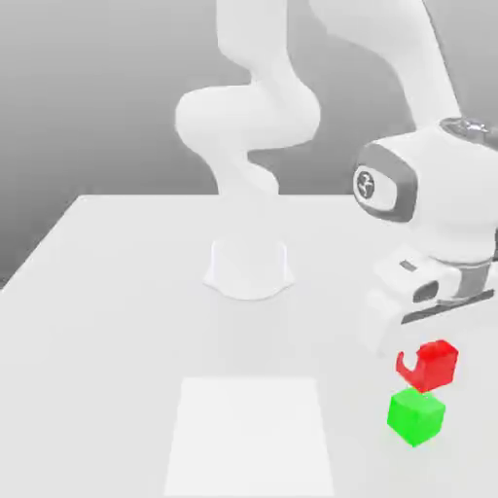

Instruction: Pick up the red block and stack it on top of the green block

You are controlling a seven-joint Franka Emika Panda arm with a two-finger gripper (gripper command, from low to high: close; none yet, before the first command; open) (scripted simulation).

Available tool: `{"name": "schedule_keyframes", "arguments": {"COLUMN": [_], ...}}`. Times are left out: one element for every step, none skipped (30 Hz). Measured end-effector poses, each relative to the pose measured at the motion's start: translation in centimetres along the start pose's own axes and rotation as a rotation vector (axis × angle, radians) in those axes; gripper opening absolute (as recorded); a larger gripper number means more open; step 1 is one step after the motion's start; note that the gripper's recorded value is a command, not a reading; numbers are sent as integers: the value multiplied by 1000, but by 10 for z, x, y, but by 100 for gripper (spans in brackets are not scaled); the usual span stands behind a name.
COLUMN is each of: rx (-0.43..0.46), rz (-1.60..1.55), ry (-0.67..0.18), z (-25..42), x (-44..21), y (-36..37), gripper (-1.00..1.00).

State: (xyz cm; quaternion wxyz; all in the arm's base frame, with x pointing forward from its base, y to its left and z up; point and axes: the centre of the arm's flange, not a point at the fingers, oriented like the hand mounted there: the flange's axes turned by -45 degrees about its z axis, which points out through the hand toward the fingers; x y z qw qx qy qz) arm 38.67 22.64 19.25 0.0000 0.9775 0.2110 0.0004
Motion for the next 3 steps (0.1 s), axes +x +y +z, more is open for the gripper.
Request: {"name": "schedule_keyframes", "arguments": {"rx": [0, 0, 0], "rz": [0, 0, 0], "ry": [0, 0, 0], "z": [8, 8, 8], "x": [-1, -1, -1], "y": [0, 0, 0], "gripper": [100, 100, 100]}}
